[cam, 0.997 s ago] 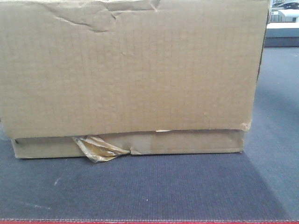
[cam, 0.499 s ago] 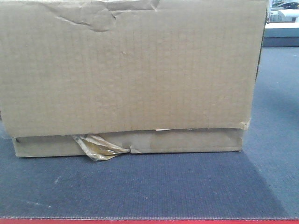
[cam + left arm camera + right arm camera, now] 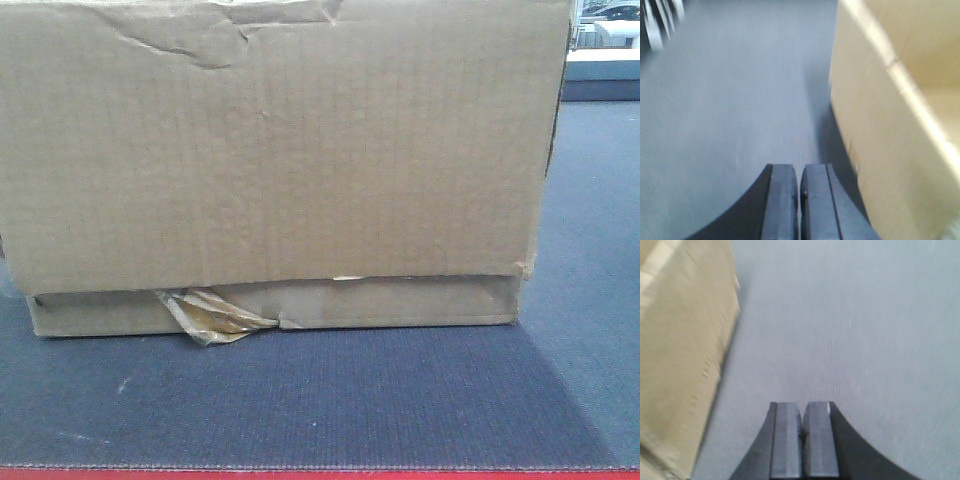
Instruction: Grab carton from right shelf to conveyor
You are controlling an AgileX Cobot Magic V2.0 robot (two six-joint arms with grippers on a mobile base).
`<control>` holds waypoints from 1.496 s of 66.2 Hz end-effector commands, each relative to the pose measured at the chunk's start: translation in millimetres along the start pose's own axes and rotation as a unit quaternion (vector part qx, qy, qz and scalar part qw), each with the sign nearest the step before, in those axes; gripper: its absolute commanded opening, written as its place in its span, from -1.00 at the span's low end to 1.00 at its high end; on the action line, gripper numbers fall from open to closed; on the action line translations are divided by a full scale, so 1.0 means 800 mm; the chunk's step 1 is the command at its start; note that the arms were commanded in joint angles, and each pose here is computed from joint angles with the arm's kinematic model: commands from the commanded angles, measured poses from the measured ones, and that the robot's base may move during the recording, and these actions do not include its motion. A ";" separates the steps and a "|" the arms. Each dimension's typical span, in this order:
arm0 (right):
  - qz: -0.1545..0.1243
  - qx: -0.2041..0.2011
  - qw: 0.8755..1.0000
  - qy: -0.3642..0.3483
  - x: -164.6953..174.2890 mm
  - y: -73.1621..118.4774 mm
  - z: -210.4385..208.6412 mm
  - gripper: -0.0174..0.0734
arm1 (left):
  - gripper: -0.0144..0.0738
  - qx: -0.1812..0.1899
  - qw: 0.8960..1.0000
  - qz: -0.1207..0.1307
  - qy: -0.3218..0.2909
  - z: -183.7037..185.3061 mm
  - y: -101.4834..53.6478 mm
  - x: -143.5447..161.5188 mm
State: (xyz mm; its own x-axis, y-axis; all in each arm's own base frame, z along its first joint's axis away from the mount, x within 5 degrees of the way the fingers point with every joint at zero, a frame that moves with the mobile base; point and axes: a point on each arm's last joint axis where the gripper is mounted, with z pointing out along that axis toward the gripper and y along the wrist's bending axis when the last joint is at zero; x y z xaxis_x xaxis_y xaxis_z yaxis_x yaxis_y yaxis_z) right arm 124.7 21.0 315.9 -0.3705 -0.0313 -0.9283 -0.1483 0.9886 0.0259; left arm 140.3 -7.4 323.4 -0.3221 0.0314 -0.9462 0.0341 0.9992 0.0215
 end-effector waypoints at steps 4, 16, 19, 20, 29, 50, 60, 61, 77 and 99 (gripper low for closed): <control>-0.007 0.000 0.997 -0.080 0.014 -0.002 -0.040 -0.79 | -0.63 0.001 0.996 0.019 -0.090 -0.036 0.002 0.011; -0.006 -0.002 0.987 -0.159 0.035 -0.003 -0.081 -0.79 | -0.63 -0.002 0.991 0.021 -0.133 -0.065 0.004 0.029; -0.005 -0.003 0.984 -0.176 0.041 -0.004 -0.089 -0.79 | -0.63 -0.002 0.990 0.020 -0.141 -0.070 0.004 0.033; -0.005 -0.003 0.984 -0.180 0.042 -0.004 -0.091 -0.79 | -0.63 -0.002 0.990 0.020 -0.141 -0.071 0.004 0.034; -0.005 -0.004 0.980 -0.197 0.053 -0.004 -0.097 -0.79 | -0.63 -0.002 0.989 0.020 -0.149 -0.076 0.004 0.037; -0.005 -0.004 0.979 -0.205 0.052 -0.004 -0.098 -0.79 | -0.64 -0.002 0.989 0.020 -0.149 -0.076 0.004 0.037; -0.005 -0.004 0.979 -0.205 0.052 -0.004 -0.098 -0.79 | -0.64 -0.002 0.989 0.020 -0.149 -0.076 0.004 0.037; -0.005 -0.004 0.979 -0.205 0.052 -0.004 -0.098 -0.79 | -0.64 -0.002 0.989 0.020 -0.149 -0.076 0.004 0.037; -0.005 -0.004 0.979 -0.205 0.052 -0.004 -0.098 -0.79 | -0.64 -0.002 0.989 0.018 -0.148 -0.075 0.004 0.037; -0.005 -0.004 0.979 -0.205 0.052 -0.004 -0.098 -0.79 | -0.64 -0.012 0.985 0.016 -0.173 -0.073 0.004 0.100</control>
State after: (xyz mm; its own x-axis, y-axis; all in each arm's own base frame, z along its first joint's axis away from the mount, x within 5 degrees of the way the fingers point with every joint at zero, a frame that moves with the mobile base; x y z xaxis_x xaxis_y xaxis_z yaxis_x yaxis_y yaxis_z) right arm 39.0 5.4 304.4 -0.0027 0.0358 -0.9994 -0.1624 0.9861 0.0358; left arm 61.0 0.1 282.9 -0.0329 0.0752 -0.9966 0.0147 0.9971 0.0748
